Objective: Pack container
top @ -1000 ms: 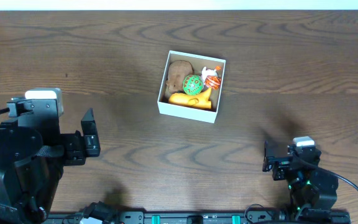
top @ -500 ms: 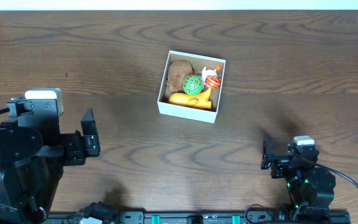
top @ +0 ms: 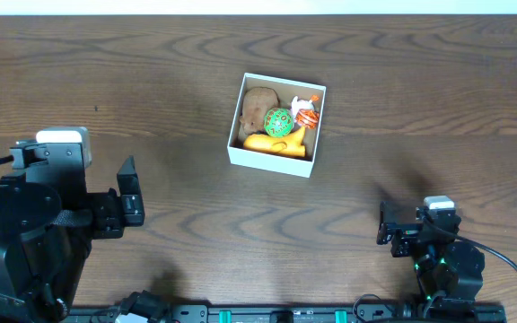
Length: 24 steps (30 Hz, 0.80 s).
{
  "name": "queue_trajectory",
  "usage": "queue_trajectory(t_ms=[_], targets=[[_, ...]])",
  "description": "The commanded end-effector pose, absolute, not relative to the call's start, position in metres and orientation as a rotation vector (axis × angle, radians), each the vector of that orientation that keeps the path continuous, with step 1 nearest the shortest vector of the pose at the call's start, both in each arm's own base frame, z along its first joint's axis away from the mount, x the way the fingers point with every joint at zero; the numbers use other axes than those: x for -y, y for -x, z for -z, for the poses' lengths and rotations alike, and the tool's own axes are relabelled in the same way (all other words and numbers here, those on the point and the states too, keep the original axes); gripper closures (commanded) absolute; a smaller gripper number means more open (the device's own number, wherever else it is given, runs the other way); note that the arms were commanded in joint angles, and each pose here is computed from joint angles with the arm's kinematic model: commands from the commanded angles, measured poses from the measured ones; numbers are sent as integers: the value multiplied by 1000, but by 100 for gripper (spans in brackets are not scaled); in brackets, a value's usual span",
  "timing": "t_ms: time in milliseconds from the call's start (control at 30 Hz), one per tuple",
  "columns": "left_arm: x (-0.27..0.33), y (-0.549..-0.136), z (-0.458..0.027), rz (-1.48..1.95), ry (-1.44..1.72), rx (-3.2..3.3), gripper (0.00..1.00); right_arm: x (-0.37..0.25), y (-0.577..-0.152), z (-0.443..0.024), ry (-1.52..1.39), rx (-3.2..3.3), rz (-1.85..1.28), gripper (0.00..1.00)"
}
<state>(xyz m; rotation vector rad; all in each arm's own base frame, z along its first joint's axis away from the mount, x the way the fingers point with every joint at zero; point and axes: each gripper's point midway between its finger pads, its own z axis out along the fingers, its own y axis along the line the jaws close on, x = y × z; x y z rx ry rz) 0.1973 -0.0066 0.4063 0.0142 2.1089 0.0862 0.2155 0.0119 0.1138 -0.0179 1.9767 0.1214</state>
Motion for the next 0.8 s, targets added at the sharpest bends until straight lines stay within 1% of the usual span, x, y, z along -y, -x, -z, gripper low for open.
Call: queue_trajectory(t_ms=[0, 100, 233, 367, 533, 667, 767], targets=[[3, -197, -410, -93, 10, -2098, 2, -14, -216, -114, 13, -1970, -135, 1], [3, -197, -410, -93, 9, -2098, 2, -14, -216, -114, 13, -1970, -136, 1], [-3, -188, -396, -159, -38, -2160, 2, -14, -216, -114, 13, -1970, -136, 1], [-16, -189, -388, -172, 63, -2143, 2, -14, -216, -114, 13, -1970, -136, 1], [-27, -206, -381, -125, 178, -1951, 2, -14, -216, -114, 13, -1970, -136, 1], [-32, -215, -353, -124, 212, -1827, 2, -14, -216, -114, 13, -1970, -136, 1], [-32, -219, -320, -118, 214, -1784, 2, -14, -216, -114, 13, -1970, -136, 1]])
